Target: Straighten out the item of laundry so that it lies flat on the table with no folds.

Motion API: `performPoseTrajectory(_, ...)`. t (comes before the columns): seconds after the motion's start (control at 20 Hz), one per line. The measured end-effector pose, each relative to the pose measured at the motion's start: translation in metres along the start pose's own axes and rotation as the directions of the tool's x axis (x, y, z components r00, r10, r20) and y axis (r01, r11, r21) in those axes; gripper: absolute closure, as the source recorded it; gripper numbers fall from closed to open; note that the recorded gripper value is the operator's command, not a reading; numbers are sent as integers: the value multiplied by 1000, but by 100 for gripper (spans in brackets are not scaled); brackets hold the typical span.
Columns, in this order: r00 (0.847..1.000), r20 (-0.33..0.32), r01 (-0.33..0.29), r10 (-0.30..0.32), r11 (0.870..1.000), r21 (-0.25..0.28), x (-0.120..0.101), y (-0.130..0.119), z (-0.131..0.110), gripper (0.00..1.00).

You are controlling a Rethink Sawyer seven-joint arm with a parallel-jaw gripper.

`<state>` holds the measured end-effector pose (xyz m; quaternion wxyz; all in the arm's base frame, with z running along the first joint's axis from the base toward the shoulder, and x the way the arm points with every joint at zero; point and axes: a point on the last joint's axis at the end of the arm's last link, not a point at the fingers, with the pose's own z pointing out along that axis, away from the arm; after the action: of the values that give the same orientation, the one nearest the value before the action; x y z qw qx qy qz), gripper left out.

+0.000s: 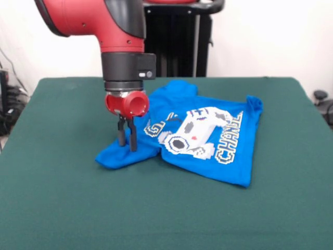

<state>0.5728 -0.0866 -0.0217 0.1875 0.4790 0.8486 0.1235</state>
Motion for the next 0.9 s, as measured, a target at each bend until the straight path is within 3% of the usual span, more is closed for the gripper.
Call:
performPoseTrajectory(0.5,999,-26,-19,20,999,38,14,9,6,0)
performPoseTrajectory(0.9,999,28,24,-27,993,114,22,13,16,0)
